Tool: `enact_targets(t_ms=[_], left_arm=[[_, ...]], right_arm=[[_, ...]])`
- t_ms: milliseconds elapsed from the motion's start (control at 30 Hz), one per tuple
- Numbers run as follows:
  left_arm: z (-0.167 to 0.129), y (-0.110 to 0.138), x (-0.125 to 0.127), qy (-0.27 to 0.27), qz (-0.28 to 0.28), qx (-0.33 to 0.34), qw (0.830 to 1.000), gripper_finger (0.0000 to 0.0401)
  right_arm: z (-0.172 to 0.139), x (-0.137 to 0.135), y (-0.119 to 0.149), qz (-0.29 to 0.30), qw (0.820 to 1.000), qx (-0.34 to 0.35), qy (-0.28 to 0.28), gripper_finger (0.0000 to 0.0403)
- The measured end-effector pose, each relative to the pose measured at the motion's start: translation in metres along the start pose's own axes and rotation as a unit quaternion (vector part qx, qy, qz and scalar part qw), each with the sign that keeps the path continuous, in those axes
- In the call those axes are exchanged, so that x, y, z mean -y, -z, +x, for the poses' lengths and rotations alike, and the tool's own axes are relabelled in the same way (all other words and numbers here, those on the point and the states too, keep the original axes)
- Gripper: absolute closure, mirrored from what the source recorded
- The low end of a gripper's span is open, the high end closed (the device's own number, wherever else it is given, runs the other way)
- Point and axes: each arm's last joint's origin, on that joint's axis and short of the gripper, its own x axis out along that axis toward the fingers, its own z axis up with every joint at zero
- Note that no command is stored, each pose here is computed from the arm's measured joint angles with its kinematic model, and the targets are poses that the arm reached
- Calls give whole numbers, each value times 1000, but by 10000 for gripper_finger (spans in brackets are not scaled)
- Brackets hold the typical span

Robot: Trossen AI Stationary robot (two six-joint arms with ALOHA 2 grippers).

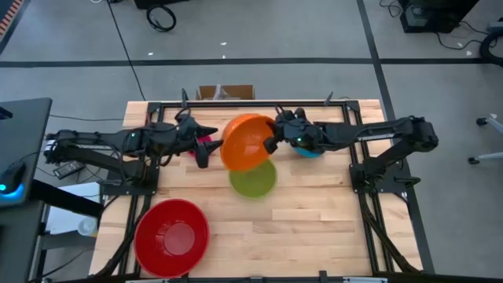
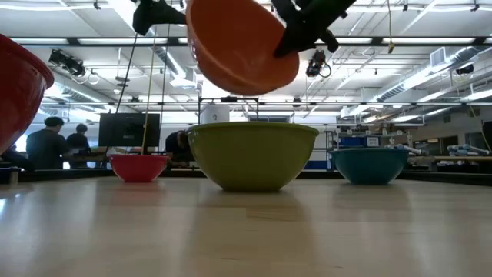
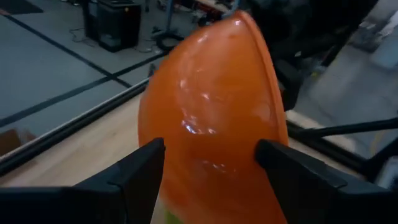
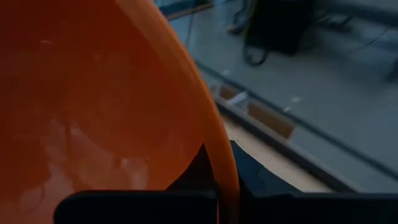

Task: Nest bowls inside each other
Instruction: Stack the orange bowl on top of the big red bowl

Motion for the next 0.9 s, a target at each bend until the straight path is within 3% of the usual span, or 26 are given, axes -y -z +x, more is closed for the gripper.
enact_targets(t_ms=[200, 333, 667, 900], left_arm=[[5, -5, 5, -71, 62, 1, 996, 126], [0, -18, 5, -118, 73, 2, 990, 126], [-4, -33, 9, -123, 103, 11, 987, 126], [15, -25, 10, -159, 114, -3, 981, 126]], right_arm=[[13, -4, 4, -20, 998, 23, 52, 389], [14, -1, 1, -5, 997, 34, 69, 389], [19, 15, -10, 25, 991, 61, 118, 389], [20, 13, -17, -20, 994, 73, 82, 389]])
